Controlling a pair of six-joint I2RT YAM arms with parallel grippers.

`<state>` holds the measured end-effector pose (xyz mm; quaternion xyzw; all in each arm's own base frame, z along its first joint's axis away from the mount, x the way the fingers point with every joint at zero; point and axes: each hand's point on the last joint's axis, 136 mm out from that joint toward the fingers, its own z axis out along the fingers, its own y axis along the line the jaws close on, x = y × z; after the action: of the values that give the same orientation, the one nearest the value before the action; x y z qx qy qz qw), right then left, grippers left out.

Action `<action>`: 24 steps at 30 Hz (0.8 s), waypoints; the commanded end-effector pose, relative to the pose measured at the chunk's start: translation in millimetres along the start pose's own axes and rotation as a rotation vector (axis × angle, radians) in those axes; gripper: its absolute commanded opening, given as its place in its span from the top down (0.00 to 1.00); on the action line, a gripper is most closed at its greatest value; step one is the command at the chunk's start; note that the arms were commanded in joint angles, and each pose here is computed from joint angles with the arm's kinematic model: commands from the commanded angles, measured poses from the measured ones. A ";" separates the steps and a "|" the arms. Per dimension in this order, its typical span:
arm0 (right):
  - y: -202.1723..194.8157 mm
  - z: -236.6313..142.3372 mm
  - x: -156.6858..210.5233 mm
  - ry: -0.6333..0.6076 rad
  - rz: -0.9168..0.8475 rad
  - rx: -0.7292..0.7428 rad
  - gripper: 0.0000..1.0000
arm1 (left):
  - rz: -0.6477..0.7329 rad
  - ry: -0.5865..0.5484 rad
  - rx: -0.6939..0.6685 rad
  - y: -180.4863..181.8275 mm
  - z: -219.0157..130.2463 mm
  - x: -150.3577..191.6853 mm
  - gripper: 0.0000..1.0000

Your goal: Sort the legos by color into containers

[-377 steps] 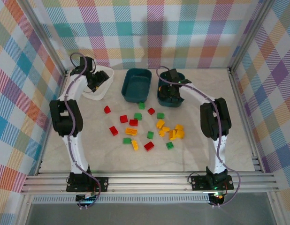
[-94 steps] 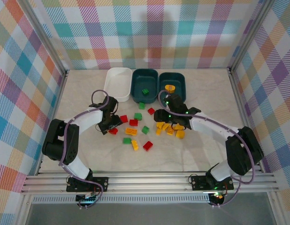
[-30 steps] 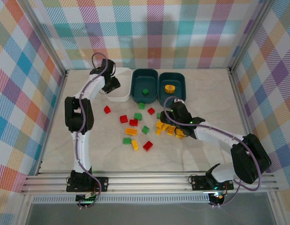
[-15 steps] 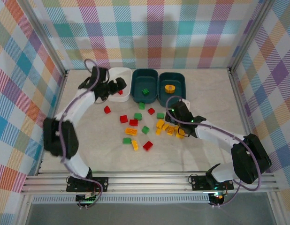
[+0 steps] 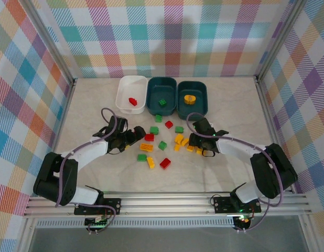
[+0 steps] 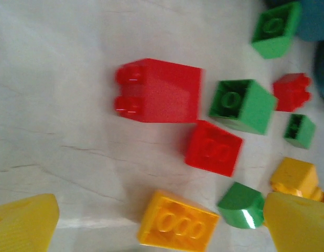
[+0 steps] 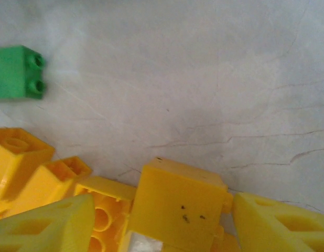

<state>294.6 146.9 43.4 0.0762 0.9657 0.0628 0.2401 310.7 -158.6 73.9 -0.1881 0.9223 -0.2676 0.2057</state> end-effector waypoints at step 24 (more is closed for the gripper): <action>13.5 -31.2 -55.3 -0.164 -0.063 0.013 0.61 | 0.131 -0.089 0.028 -20.8 -45.4 -0.2 0.00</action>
<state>312.7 143.7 68.3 0.0593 0.9568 0.0403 0.2817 299.3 -156.0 131.1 -0.1486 0.9082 -0.2731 0.2800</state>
